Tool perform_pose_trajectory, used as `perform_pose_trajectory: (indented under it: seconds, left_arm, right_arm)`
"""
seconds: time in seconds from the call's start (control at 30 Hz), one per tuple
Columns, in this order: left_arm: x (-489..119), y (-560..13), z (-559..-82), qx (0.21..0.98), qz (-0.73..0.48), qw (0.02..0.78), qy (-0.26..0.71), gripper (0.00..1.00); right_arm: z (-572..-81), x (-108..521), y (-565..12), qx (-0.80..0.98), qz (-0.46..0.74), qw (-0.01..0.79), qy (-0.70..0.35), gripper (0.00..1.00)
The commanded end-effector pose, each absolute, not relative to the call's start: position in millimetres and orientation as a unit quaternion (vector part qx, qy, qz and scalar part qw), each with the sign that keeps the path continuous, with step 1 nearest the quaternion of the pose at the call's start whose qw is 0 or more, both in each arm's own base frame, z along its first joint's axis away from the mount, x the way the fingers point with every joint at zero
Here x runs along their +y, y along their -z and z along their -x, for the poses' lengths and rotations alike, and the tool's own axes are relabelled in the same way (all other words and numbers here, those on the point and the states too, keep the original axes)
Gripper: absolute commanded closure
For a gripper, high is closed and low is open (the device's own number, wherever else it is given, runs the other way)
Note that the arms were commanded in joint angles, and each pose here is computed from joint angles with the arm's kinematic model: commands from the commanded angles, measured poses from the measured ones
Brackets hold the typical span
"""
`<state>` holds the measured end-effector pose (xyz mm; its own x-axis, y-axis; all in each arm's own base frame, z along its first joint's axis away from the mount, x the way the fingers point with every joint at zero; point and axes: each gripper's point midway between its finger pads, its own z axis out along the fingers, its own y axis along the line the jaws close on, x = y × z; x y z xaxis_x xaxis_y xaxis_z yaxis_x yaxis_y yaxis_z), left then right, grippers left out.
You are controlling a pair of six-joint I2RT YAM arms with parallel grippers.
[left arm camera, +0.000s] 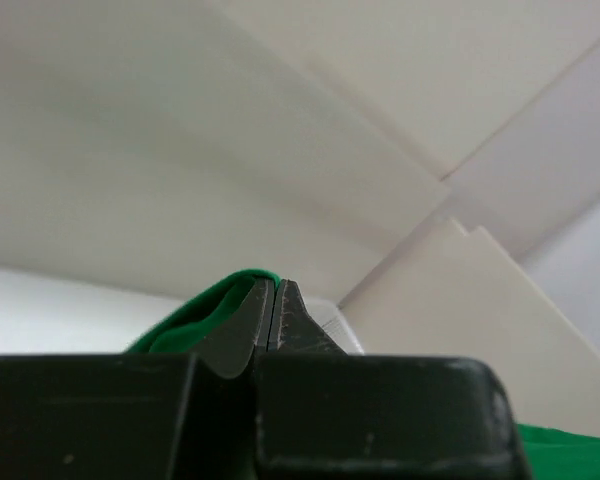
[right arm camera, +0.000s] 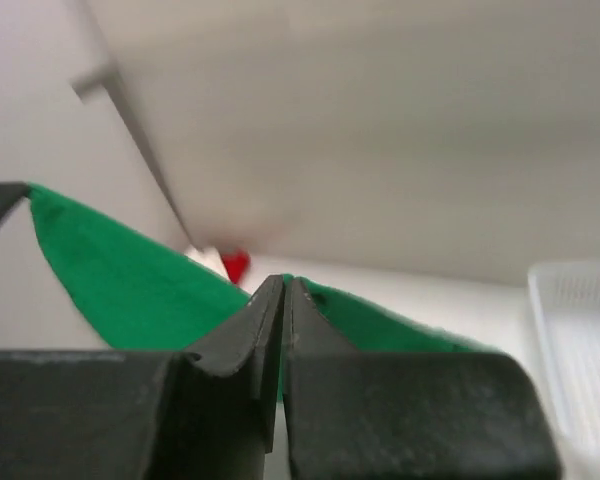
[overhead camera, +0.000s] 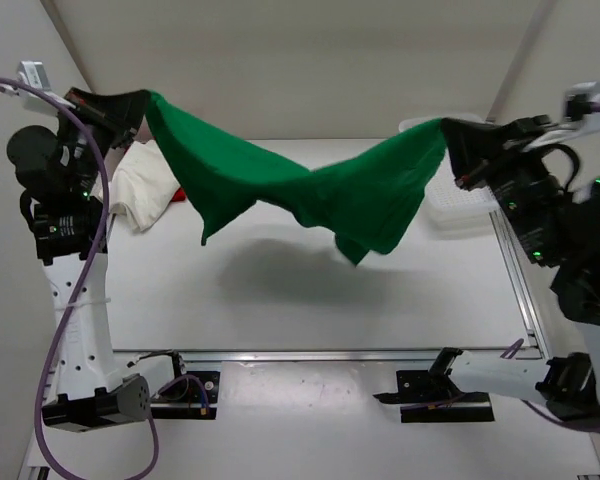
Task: Fold and stack the t-shirts
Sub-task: Flatten out the tshirt
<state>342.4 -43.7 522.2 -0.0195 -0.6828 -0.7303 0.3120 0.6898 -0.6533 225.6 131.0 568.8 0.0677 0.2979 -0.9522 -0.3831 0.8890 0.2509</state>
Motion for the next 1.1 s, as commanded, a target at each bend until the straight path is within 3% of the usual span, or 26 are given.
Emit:
perform_pose_trajectory:
  seconds: [0.0, 0.03, 0.1, 0.13, 0.17, 0.2, 0.27, 0.33, 0.43, 0.53, 0.6, 0.67, 0.7, 0.73, 0.77, 0.8, 0.9, 1.07]
  left_arm:
    - [-47, -528, -354, 0.630, 0.153, 0.656, 0.388, 1.00]
    - [-40, -531, -360, 0.627, 0.162, 0.660, 0.380, 1.00]
    - [-32, -521, -374, 0.639, 0.177, 0.654, 0.364, 1.00]
    - [-30, -508, -383, 0.648, 0.185, 0.643, 0.363, 1.00]
    - [-28, -498, -388, 0.652, 0.191, 0.639, 0.362, 1.00]
    - [-31, -490, -392, 0.654, 0.193, 0.636, 0.359, 1.00]
    - [-28, -465, -397, 0.664, 0.209, 0.626, 0.353, 1.00]
    - [-23, -445, -403, 0.671, 0.222, 0.621, 0.340, 1.00]
    - [-18, -407, -410, 0.695, 0.236, 0.602, 0.315, 1.00]
    - [-10, -352, -418, 0.723, 0.258, 0.579, 0.274, 1.00]
    - [-8, -314, -429, 0.737, 0.272, 0.558, 0.266, 1.00]
    - [-14, -290, -446, 0.752, 0.278, 0.534, 0.268, 1.00]
    - [-13, -285, -460, 0.756, 0.282, 0.529, 0.262, 1.00]
    - [-20, -291, -475, 0.757, 0.273, 0.532, 0.264, 1.00]
    - [-26, -274, -486, 0.772, 0.274, 0.512, 0.258, 1.00]
    - [-33, -298, -497, 0.762, 0.263, 0.529, 0.265, 1.00]
    - [-39, -347, -527, 0.743, 0.248, 0.549, 0.293, 1.00]
    - [-13, -444, -533, 0.674, 0.247, 0.625, 0.308, 1.00]
  right_arm:
    - [-225, 97, -610, 0.606, -0.041, 0.787, -0.106, 1.00]
    - [-218, 107, -598, 0.620, 0.001, 0.784, -0.037, 1.00]
    - [-192, 95, -629, 0.559, -0.064, 0.824, -0.062, 1.00]
    - [-189, 108, -634, 0.566, 0.009, 0.825, -0.007, 1.00]
    - [-197, 98, -647, 0.563, -0.030, 0.825, -0.029, 1.00]
    - [-218, 122, -638, 0.568, 0.016, 0.822, -0.018, 1.00]
    - [-248, 110, -636, 0.584, 0.024, 0.811, -0.001, 1.00]
    - [-322, 113, -578, 0.657, 0.071, 0.749, -0.049, 1.00]
    - [-387, 115, -476, 0.725, 0.086, 0.681, -0.063, 1.00]
    - [-428, 110, -423, 0.758, 0.082, 0.636, -0.119, 1.00]
    - [-461, 114, -383, 0.784, 0.098, 0.601, -0.121, 1.00]
    - [-489, 114, -394, 0.781, 0.104, 0.606, -0.109, 1.00]
    - [-511, 117, -362, 0.805, 0.106, 0.574, -0.104, 1.00]
    - [-538, 114, -374, 0.797, 0.101, 0.586, -0.102, 0.99]
    - [-542, 108, -422, 0.769, 0.100, 0.623, -0.106, 1.00]
    - [-567, 108, -403, 0.776, 0.098, 0.614, -0.111, 1.00]
    - [-572, 104, -447, 0.729, 0.067, 0.663, -0.157, 1.00]
    - [-526, 87, -567, 0.610, 0.053, 0.779, -0.137, 1.00]
